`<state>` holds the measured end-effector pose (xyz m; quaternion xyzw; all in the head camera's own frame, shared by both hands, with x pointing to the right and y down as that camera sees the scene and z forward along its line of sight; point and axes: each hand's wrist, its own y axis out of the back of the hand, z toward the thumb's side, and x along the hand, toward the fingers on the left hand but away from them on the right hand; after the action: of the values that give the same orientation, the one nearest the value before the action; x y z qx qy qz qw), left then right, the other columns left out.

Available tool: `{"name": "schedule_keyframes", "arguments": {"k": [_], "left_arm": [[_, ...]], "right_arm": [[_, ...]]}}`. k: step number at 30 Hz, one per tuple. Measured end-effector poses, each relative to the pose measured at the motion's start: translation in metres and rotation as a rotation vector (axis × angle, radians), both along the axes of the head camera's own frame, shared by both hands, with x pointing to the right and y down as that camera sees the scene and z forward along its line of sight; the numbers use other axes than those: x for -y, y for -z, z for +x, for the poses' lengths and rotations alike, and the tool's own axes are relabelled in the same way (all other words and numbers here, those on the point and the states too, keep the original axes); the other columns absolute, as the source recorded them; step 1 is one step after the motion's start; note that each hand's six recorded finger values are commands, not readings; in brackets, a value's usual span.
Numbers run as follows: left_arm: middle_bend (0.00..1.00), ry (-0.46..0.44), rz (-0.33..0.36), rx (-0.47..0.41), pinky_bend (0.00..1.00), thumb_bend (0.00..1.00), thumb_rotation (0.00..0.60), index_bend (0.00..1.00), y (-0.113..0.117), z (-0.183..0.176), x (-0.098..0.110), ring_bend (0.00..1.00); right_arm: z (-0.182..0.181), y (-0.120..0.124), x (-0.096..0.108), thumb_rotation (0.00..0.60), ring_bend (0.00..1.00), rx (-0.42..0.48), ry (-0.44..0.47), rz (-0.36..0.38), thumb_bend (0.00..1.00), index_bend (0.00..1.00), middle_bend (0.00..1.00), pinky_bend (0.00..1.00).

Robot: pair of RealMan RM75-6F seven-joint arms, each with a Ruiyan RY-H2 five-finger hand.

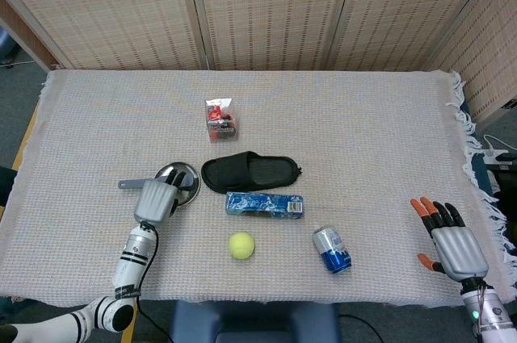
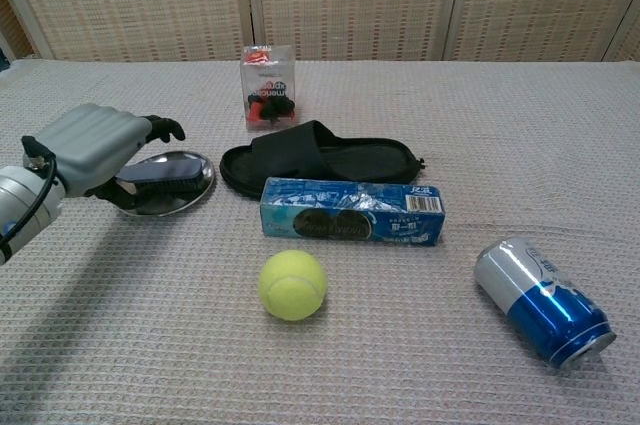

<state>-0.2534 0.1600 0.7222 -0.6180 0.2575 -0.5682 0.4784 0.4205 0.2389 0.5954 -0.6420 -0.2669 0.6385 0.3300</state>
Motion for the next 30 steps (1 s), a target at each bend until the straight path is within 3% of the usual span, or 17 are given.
{"name": "schedule_keyframes", "arguments": {"k": [9, 19, 30], "left_arm": [[0.31, 0.009, 0.01, 0.043, 1.0, 0.35, 0.6, 0.27, -0.023, 0.002, 0.016, 0.9], [0.32, 0.007, -0.014, 0.077, 1.0, 0.37, 0.6, 0.31, -0.037, -0.002, 0.021, 0.9], [0.51, 0.015, -0.001, 0.106, 1.0, 0.37, 0.6, 0.46, -0.039, -0.012, 0.027, 0.9]], "right_arm": [[0.003, -0.003, 0.001, 0.6, 0.0, -0.013, -0.011, -0.012, 0.12, 0.0, 0.0, 0.0], [0.005, -0.005, 0.0, 0.6, 0.0, -0.027, -0.017, -0.021, 0.12, 0.0, 0.0, 0.0], [0.004, -0.006, 0.0, 0.6, 0.0, -0.024, -0.019, -0.03, 0.12, 0.0, 0.0, 0.0]]}}
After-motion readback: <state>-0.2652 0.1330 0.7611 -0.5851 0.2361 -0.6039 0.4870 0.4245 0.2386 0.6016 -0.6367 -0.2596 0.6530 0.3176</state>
